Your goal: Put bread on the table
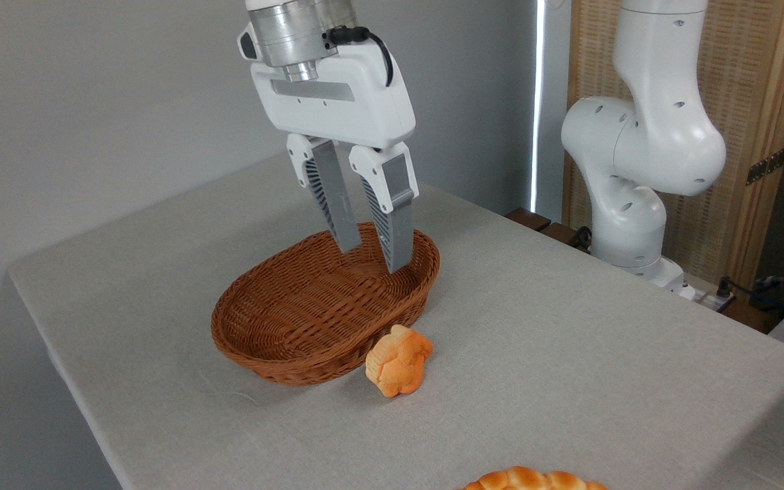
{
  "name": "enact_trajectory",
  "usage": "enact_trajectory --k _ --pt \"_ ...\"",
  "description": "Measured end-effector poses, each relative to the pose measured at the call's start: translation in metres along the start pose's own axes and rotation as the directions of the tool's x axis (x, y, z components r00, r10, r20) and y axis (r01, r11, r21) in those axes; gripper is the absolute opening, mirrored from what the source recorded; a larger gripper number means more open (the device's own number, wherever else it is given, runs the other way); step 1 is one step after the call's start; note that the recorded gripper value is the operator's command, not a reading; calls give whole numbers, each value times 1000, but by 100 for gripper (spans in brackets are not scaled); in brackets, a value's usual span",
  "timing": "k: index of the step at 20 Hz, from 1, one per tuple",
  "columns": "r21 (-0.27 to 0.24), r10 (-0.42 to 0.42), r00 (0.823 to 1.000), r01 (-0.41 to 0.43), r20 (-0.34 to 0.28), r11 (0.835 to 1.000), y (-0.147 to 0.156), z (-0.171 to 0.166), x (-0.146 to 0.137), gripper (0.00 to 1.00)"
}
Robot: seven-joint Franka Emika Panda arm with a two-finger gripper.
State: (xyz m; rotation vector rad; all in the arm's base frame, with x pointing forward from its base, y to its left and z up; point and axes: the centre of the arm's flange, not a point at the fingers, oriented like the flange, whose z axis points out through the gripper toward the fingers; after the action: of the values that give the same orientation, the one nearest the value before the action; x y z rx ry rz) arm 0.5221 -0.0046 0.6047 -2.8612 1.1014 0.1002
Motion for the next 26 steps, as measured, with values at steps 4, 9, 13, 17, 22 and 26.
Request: enact_trajectory --k 4,9,13,17,22,26 --pt "-126 -61 989 44 -132 991 2 -3 6 100" --pt "-118 -72 983 53 -169 992 -4 -3 11 100" --pt "-103 -74 980 56 -185 993 -11 -2 19 100" --pt "-95 -74 978 56 -193 994 -17 -6 27 100" --pt "-73 -69 982 57 -176 996 -20 -5 27 100" --pt "-67 -66 983 56 -172 996 -20 -5 27 100"
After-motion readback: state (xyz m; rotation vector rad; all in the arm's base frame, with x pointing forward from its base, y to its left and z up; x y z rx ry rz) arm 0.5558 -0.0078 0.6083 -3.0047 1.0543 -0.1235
